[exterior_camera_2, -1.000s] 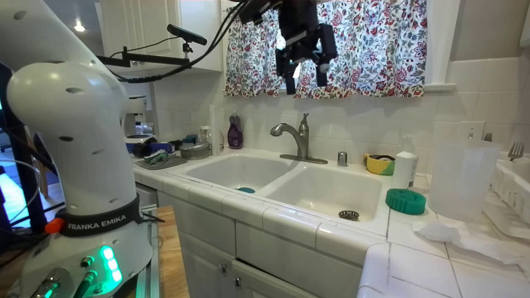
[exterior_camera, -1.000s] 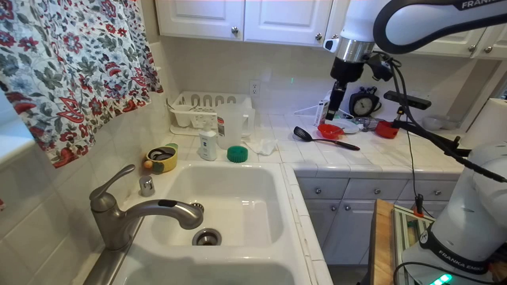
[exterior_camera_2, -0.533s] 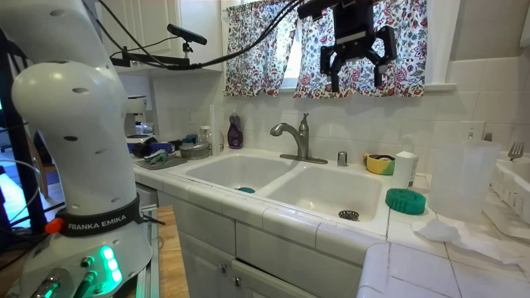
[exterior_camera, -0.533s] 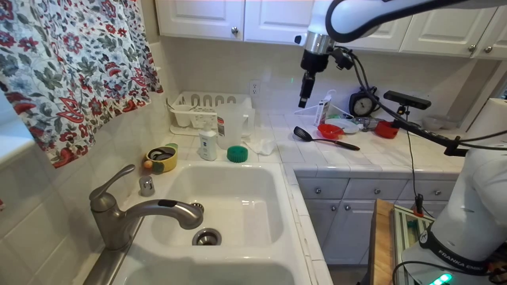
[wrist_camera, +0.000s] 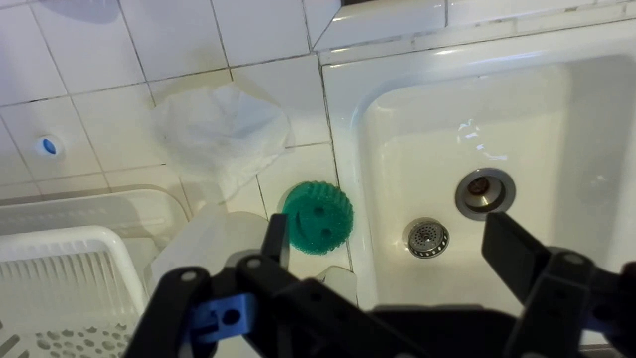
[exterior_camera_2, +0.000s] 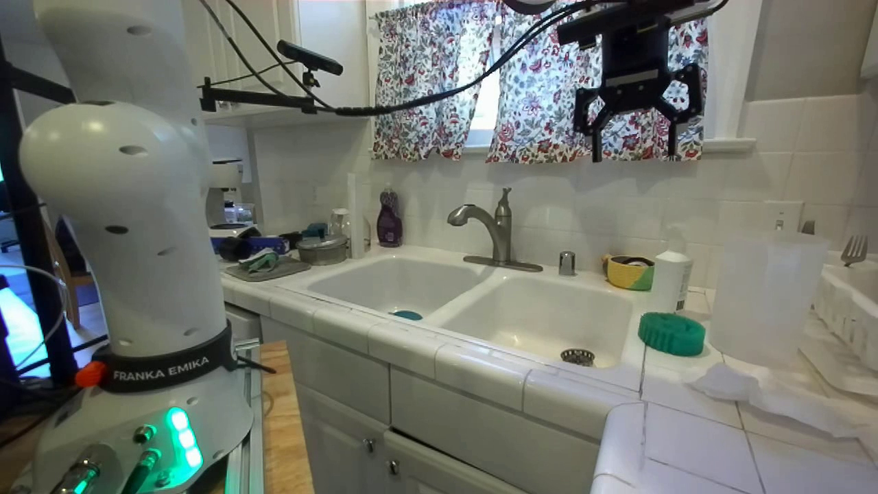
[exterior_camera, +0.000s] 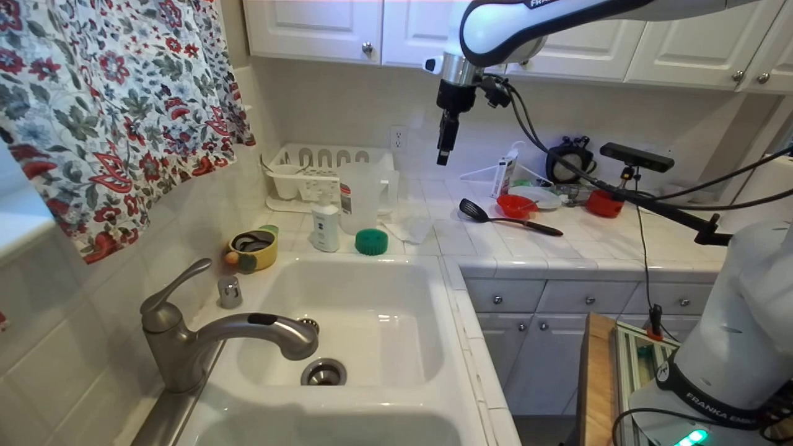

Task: Pour out the contents from the jar into the right sink

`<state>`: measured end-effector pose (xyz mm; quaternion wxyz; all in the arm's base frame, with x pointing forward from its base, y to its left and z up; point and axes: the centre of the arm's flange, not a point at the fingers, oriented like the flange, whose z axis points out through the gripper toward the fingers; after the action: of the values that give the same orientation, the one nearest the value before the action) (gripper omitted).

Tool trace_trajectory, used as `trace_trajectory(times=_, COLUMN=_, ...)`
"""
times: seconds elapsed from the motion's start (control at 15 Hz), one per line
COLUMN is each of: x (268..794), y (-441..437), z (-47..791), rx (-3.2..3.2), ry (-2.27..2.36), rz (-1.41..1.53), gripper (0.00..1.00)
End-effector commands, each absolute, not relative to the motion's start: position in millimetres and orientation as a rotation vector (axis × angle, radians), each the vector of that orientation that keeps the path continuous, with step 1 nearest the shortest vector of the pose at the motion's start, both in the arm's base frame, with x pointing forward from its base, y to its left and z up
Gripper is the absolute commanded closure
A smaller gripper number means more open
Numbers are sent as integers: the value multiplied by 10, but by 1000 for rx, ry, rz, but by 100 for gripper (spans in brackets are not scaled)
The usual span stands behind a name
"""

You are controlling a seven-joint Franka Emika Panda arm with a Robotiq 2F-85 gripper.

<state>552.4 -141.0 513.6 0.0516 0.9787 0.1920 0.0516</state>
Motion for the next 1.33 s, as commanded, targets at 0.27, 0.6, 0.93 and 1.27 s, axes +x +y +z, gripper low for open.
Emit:
trace_trajectory(times=0.27, x=5834, y=-1578, z=5044, rx=2994, ry=621, rz=102, gripper=0)
trace_trajectory(times=0.6, x=6375, y=-1809, z=4939, rx=3056, ry=788, rz=76, gripper=0)
trace_trajectory(times=0.93, x=6829, y=-1999, z=4892, rx=3036, ry=779, rz=154, gripper=0)
trace_trajectory(times=1.27, x=7039, y=-2215, z=4603, rx=3070, ry=597, rz=183, gripper=0)
